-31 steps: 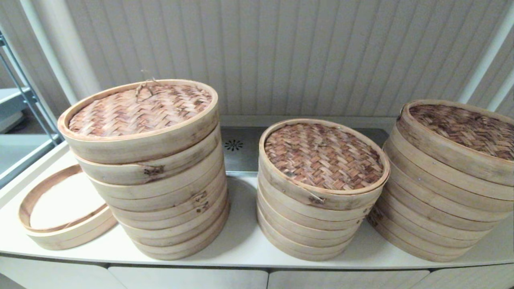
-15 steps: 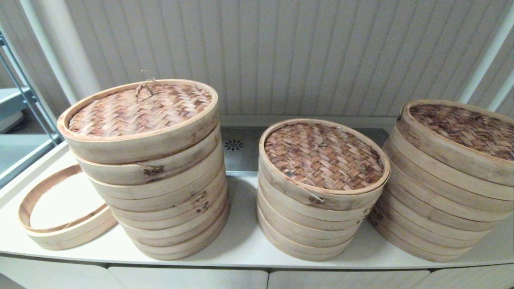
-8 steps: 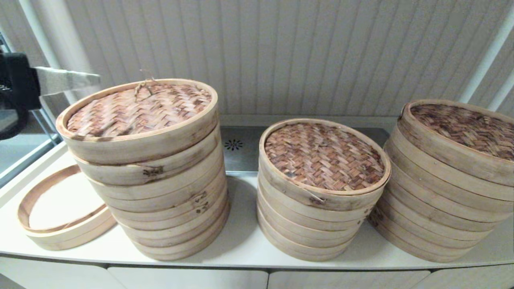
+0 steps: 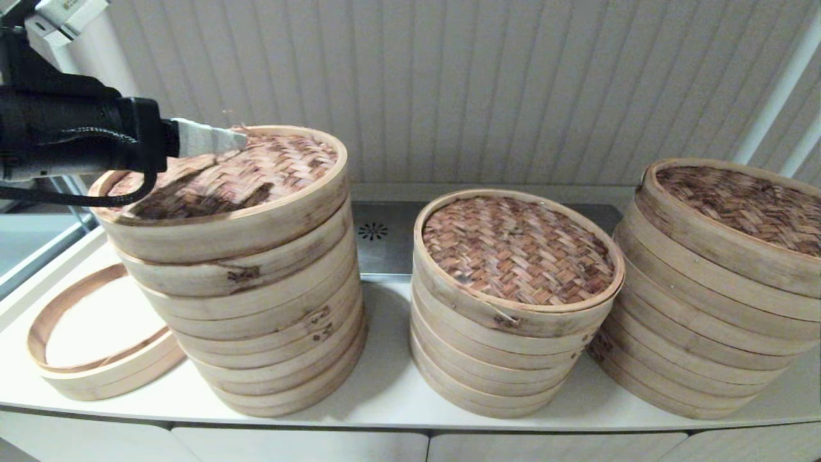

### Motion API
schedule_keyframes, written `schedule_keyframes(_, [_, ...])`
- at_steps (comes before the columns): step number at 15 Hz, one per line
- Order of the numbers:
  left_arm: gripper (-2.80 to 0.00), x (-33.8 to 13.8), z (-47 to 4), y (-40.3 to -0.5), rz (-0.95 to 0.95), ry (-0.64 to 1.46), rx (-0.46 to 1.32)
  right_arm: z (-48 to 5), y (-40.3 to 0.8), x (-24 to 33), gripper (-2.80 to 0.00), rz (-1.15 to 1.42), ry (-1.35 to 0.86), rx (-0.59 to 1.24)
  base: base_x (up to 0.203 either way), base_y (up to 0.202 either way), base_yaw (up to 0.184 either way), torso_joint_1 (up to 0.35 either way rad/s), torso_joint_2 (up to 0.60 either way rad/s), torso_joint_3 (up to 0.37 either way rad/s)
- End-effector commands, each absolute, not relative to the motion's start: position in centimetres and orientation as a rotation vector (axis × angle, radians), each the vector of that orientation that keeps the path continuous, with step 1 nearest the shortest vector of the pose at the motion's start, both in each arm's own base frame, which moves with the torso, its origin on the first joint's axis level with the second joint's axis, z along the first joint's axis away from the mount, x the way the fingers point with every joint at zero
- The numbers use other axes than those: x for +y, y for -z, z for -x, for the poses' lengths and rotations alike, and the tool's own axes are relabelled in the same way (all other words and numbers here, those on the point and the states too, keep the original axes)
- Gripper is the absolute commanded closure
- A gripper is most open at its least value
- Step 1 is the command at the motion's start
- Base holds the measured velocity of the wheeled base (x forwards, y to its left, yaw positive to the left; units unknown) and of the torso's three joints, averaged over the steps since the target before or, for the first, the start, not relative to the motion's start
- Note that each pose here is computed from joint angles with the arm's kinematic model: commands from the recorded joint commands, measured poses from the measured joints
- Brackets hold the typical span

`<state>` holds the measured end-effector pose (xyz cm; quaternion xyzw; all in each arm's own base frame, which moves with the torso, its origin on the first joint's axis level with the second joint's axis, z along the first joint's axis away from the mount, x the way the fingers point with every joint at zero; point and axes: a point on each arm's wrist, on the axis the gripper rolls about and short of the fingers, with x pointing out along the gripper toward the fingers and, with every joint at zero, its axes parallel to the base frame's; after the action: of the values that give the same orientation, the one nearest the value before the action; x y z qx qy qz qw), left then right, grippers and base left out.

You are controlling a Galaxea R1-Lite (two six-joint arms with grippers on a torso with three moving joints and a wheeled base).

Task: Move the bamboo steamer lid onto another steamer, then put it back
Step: Pick up the steamer

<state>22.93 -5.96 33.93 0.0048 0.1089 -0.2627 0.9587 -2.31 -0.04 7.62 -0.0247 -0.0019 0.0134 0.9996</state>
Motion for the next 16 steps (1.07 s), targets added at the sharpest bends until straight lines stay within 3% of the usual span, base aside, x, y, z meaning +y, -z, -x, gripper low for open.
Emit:
schedule_keyframes(1, [-2.8, -6.2, -24.0, -33.2, -0.009, 0.532, 0.252, 2.3, -7.6, 0.0, 0.0, 0.051, -0.027, -0.008, 0.0, 0.0, 0.0, 0.0, 0.0, 0.0])
schedule_keyframes(13, [-2.8, -6.7, -26.3, -32.7, -0.021, 0.496, 0.267, 2.3, -7.6, 0.0, 0.0, 0.051, -0.027, -0.008, 0.0, 0.0, 0.0, 0.0, 0.0, 0.0])
schedule_keyframes(14, [0.0, -6.7, -26.4, -32.6, -0.02, 0.495, 0.271, 2.3, -7.6, 0.0, 0.0, 0.051, -0.027, -0.008, 0.0, 0.0, 0.0, 0.0, 0.0, 0.0])
schedule_keyframes(16, [0.0, -6.7, -26.4, -32.4, -0.021, 0.496, 0.28, 2.3, -7.6, 0.0, 0.0, 0.051, -0.027, -0.008, 0.0, 0.0, 0.0, 0.0, 0.0, 0.0])
